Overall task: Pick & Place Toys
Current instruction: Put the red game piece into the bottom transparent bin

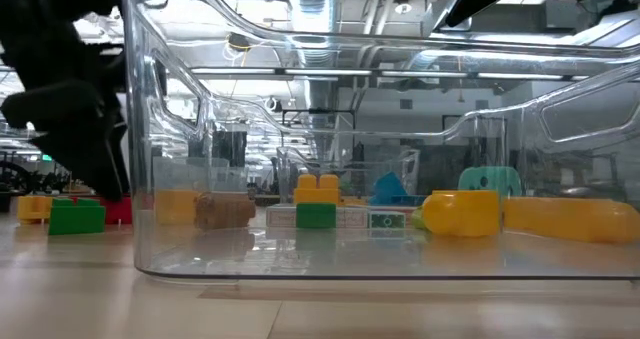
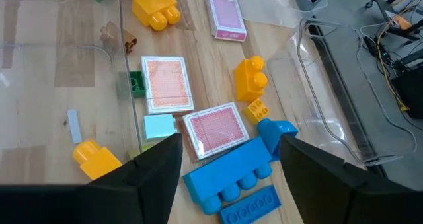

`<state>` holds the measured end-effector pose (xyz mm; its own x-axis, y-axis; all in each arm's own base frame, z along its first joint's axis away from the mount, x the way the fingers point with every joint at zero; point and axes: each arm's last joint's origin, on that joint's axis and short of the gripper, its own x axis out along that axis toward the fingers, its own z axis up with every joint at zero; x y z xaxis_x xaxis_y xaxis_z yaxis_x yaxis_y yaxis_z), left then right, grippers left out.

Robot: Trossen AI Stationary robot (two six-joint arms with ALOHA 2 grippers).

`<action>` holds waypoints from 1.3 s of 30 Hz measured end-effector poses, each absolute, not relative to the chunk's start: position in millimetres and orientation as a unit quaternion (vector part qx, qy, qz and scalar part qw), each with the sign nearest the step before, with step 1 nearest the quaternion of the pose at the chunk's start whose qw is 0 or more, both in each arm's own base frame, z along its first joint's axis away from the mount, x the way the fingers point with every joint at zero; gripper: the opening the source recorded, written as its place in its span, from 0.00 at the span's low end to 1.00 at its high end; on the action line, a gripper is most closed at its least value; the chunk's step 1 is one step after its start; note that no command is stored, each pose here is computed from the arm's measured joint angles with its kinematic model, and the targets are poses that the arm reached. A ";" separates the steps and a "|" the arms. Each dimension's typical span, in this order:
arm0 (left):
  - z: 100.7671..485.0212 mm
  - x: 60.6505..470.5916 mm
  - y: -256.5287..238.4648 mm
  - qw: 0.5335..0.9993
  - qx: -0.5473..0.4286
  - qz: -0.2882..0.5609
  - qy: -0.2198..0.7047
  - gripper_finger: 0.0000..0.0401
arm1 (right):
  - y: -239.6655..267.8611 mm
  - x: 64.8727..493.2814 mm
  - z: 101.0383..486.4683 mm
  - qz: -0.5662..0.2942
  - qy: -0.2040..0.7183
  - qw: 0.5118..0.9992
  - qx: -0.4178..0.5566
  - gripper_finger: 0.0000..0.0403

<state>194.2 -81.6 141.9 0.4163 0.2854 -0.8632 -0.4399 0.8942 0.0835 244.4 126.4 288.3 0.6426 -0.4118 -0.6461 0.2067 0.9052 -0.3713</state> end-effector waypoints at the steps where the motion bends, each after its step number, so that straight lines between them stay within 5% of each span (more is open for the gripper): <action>1: 139.4 193.4 -81.4 0.839 -0.083 0.213 0.494 0.72 | 126.4 244.4 288.3 -0.172 0.386 0.897 -0.133 0.61; 24: 125.9 185.9 -78.0 0.840 -0.087 0.209 0.494 0.70 | 126.4 244.4 288.3 -0.172 0.386 0.897 -0.133 0.61; 39: 125.9 185.9 -78.0 0.840 -0.083 0.206 0.495 0.41 | 126.4 244.4 288.2 -0.172 0.386 0.896 -0.133 0.61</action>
